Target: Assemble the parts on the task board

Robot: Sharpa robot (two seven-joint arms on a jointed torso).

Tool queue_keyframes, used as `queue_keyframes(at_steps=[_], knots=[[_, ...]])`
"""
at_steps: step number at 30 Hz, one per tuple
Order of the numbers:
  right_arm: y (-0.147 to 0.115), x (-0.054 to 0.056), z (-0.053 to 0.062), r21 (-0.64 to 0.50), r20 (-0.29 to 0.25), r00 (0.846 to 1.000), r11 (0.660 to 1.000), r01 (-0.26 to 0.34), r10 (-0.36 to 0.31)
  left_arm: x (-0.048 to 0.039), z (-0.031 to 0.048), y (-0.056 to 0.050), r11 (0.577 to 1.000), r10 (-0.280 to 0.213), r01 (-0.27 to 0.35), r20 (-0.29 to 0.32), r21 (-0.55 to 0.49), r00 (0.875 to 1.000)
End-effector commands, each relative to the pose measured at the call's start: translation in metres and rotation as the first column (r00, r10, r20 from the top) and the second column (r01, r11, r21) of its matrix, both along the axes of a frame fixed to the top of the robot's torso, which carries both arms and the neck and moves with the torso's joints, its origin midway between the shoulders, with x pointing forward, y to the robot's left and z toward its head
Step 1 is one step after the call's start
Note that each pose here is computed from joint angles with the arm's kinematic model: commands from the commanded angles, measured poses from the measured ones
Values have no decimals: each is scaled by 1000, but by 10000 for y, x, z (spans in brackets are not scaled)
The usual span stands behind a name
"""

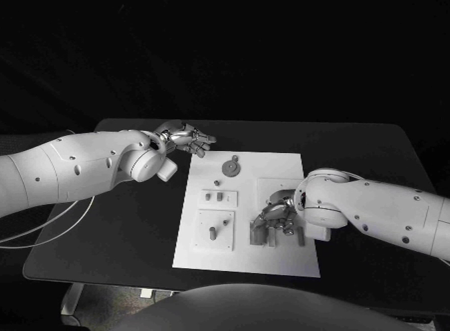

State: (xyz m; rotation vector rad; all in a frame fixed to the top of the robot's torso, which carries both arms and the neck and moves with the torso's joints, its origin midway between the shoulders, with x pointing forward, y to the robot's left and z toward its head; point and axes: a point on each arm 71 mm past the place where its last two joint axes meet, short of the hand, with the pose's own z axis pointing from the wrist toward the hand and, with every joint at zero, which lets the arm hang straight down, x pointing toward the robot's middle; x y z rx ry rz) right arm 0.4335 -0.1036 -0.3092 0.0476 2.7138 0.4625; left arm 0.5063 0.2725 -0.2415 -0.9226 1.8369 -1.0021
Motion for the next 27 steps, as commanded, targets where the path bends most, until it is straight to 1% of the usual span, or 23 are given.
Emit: queue_keyframes(at_steps=[1,17,27], knots=[[-1,5,-14,-6,19,1000,1000,3,-3,0,17,-19,1000,-16,16,2,-3,1000],[3,-4,-14,-3,13,1000,1000,-6,6,0,14,-17,1000,-18,18,0,1,1000],[-7,16,-8,5,34,999,1000,9,-9,0,12,-14,1000,-17,17,-3,4,1000]])
